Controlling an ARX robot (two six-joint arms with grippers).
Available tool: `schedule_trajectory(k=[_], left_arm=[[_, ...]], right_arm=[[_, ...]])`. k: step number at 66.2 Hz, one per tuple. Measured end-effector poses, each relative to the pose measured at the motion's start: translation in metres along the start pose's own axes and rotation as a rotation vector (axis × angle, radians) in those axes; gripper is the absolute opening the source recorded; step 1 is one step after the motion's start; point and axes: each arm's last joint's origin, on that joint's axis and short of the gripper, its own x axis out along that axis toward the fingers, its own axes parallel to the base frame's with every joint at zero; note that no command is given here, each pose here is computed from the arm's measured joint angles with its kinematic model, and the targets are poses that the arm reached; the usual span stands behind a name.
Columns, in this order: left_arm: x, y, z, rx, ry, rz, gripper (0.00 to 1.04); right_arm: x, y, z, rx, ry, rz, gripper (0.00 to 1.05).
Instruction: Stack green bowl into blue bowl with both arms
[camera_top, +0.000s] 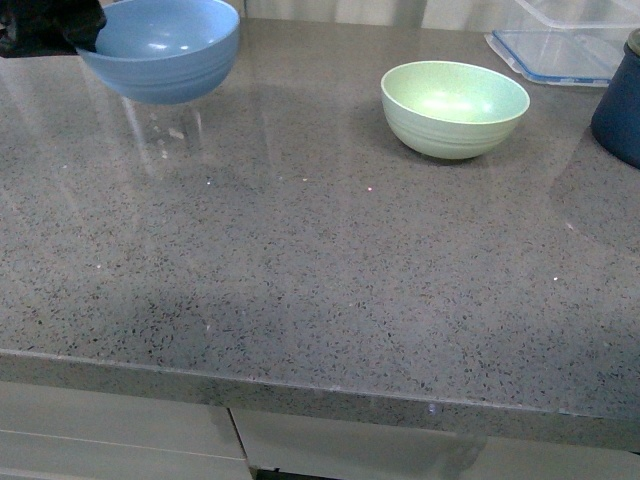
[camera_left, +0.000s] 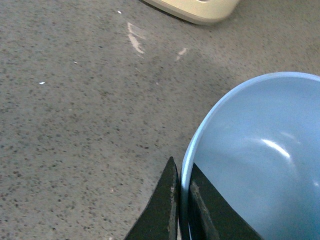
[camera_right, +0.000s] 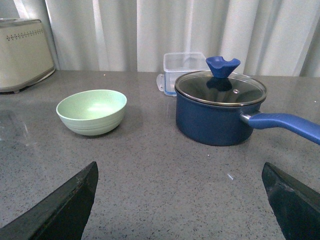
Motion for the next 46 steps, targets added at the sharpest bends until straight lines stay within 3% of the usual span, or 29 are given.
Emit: schedule_trajectory(k=[46], left_arm=[[0.042, -0.068, -0.031, 0.096, 0.068, -0.053, 0.04]], right_arm=[[0.000, 0.000, 0.000, 0.000, 0.000, 0.000, 0.95]])
